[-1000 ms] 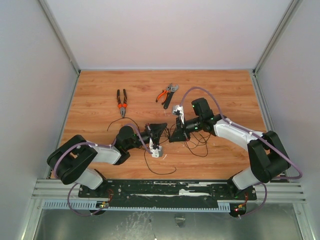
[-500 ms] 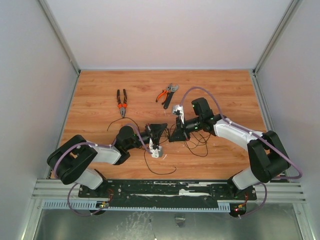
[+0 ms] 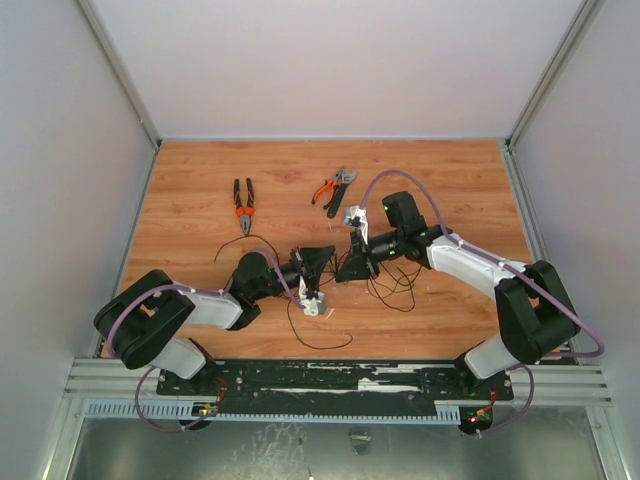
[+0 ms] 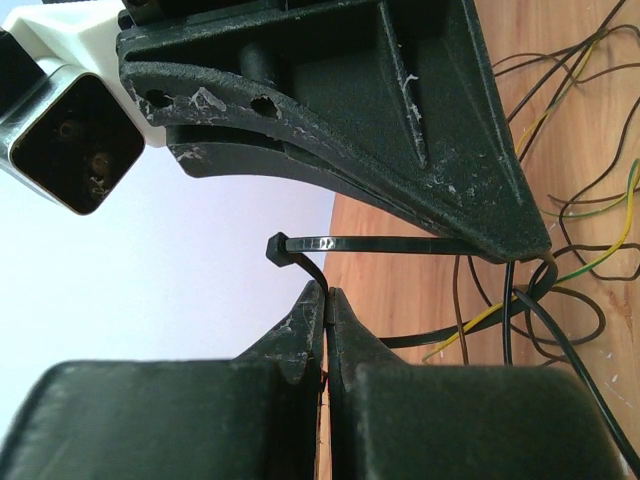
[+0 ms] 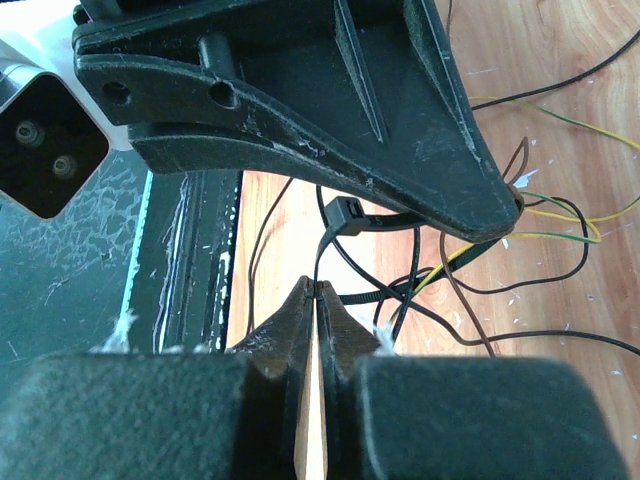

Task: Zip-tie the wires
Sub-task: Tie the cable at the center of the board.

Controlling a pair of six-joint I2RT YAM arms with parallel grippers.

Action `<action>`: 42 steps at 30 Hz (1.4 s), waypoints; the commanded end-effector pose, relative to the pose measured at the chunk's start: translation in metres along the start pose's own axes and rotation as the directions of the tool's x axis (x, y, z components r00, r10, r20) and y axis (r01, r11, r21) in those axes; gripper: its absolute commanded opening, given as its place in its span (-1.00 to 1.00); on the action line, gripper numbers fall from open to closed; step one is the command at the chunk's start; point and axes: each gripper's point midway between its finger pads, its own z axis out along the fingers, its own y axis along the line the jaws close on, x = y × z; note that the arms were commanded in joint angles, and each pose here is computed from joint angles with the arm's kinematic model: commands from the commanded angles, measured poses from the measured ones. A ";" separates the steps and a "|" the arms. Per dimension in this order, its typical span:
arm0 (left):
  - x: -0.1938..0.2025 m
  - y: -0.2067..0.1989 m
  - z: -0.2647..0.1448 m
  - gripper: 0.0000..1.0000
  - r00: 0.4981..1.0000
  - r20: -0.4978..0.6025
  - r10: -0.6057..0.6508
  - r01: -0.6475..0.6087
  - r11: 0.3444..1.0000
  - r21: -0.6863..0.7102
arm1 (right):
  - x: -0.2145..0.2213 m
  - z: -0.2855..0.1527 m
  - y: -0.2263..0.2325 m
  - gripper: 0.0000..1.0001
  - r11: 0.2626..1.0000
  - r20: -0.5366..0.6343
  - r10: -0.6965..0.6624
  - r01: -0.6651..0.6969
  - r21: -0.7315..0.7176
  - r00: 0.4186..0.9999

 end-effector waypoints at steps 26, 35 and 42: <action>-0.012 0.010 0.004 -1.00 0.998 0.040 0.047 -0.045 0.998 -0.050 | 0.004 -0.018 0.010 -1.00 0.996 -0.014 0.081 -0.081 -0.024 0.997; -0.008 0.004 0.006 -1.00 0.998 0.017 0.063 -0.062 0.998 -0.032 | 0.000 -0.016 0.012 -1.00 0.996 -0.006 0.077 -0.077 -0.044 0.997; -0.006 0.004 0.007 -1.00 0.997 0.008 0.073 -0.073 0.997 -0.030 | -0.007 -0.016 0.020 -1.00 0.995 0.014 0.058 -0.057 -0.077 0.998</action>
